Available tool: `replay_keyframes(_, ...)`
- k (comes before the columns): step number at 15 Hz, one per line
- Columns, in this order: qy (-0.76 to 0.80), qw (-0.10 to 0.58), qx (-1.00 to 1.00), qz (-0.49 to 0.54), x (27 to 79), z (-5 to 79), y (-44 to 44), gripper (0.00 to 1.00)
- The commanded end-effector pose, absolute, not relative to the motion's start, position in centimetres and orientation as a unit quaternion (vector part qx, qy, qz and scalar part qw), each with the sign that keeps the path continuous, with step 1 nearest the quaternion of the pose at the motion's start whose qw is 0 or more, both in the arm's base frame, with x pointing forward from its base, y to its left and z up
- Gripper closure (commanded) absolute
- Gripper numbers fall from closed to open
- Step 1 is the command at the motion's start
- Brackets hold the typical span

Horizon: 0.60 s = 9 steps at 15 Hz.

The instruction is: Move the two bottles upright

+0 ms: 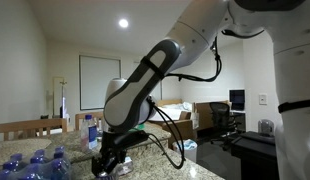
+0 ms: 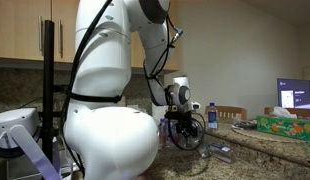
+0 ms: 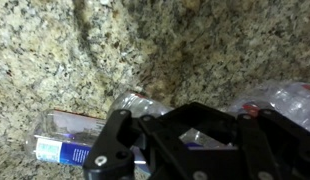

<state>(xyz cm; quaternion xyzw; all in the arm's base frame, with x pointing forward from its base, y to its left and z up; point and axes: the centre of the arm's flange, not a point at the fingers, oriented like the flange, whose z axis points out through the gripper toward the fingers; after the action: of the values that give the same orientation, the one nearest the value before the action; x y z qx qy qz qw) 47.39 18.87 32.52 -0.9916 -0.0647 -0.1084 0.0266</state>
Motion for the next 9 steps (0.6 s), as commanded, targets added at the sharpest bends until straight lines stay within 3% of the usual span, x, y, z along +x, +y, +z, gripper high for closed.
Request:
replay_keyframes(1, -0.038, 0.034, -0.993, -0.111, 48.6, 33.0, 18.1, 0.98)
replay_keyframes(9, 0.025, 0.052, -0.990, -0.126, 49.2, 34.8, 14.5, 0.98)
